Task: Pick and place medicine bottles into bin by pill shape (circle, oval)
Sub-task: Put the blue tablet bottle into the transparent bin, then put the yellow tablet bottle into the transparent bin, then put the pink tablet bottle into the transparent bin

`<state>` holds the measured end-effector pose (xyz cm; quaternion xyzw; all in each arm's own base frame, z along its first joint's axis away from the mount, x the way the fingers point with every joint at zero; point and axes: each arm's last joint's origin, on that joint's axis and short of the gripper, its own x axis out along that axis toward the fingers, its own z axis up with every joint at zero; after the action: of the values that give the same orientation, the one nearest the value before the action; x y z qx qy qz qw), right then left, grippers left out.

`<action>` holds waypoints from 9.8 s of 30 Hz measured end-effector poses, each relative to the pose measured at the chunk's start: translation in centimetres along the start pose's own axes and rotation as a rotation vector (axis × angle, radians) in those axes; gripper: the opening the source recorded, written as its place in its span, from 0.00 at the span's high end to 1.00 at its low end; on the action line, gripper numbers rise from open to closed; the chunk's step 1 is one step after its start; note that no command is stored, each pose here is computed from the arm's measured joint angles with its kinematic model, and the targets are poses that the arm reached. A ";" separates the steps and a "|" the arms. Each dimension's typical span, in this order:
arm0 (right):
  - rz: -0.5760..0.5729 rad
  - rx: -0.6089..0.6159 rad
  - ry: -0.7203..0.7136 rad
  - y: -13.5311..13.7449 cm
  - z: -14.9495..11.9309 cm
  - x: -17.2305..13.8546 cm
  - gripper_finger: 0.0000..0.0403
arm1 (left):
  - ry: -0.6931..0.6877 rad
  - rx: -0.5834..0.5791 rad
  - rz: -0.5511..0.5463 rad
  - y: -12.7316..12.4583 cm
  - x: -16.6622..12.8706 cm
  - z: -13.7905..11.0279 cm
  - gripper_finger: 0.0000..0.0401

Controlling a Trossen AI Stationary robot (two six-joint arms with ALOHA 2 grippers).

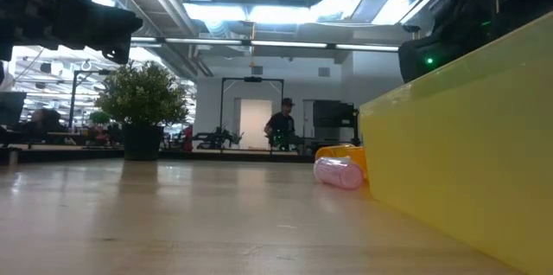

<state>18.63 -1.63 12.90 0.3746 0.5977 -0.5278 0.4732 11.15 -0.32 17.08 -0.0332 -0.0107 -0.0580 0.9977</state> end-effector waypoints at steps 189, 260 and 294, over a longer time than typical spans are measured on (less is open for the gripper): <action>0.504 -0.373 -0.122 16.2 -1.6 -8.3 0.53 | 0.428 -0.030 0.154 0.7 2.7 -0.4 0.87; 0.206 -0.029 0.129 -1.7 -17.5 -20.7 0.78 | 0.425 -0.030 0.154 0.7 2.7 -0.4 0.87; 0.465 -0.035 -0.175 -0.1 -17.6 -20.0 0.41 | 0.414 -0.022 0.152 0.7 2.8 -0.3 0.87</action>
<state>20.96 16.69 32.11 0.4469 0.4612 -0.4246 0.6382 14.01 0.02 16.80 -0.0321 0.1974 0.0117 0.9797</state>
